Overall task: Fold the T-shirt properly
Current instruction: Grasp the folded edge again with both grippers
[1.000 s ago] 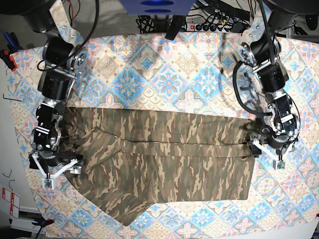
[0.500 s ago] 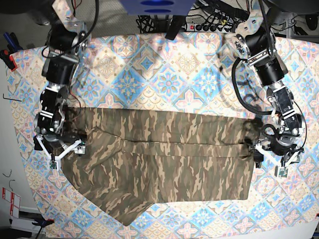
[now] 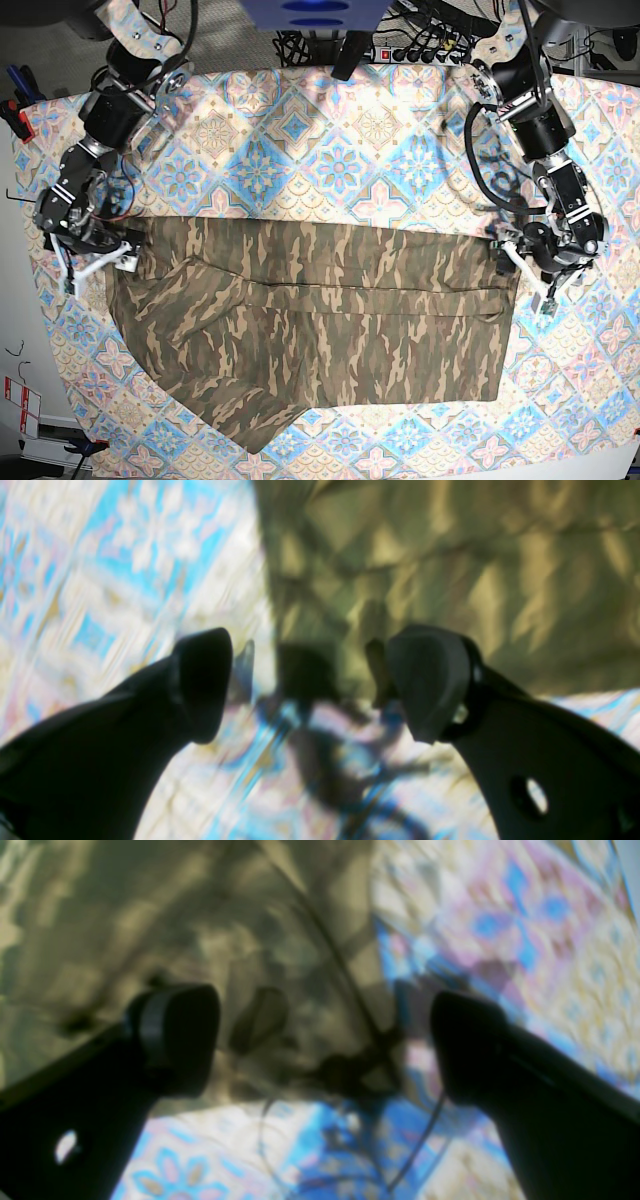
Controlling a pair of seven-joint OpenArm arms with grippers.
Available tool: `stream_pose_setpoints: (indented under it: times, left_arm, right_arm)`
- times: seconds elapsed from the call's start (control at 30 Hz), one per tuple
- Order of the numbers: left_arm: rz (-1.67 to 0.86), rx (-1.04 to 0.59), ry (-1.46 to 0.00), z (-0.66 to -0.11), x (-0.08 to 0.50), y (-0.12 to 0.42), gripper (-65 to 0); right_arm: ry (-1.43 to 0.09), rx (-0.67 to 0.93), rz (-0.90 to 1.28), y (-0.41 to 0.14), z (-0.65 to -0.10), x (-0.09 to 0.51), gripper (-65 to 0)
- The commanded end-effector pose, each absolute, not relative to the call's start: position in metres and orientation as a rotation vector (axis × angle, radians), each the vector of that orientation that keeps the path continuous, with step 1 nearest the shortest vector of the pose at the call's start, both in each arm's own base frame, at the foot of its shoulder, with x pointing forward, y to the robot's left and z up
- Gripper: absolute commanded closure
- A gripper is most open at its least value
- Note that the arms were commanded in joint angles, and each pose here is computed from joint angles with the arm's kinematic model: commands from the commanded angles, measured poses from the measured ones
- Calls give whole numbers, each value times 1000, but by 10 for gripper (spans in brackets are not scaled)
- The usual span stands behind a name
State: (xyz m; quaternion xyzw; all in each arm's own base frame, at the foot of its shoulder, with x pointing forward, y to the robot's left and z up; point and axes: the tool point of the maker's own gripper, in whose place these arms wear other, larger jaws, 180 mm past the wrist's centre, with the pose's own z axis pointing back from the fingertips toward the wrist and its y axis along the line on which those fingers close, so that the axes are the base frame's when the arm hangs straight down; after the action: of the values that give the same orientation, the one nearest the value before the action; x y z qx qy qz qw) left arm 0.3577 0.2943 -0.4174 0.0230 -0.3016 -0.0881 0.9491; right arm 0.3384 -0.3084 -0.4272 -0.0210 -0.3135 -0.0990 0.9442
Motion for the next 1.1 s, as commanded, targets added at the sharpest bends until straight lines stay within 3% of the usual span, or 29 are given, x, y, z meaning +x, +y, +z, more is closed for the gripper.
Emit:
stream_pose_setpoints:
  times: [0.0,0.33,0.67,1.07]
  left_arm:
    - [-173,69,-674,-396,375,303,-522]
    - [-172,126,-640,-392,364,331,-522]
    - [-173,150,-623,-392,356,343,-522]
    - [-150,77,-586,-412,359,333,-519]
  right_arm:
    - [-699,-58,-200,-316,-409,353,-650]
    - [-699,-17,-274,-332,-419,334,-650]
    - [-651,143,-327,-295,-478,325,-650]
    - [-585,239,-243,-268,-483,328,-650]
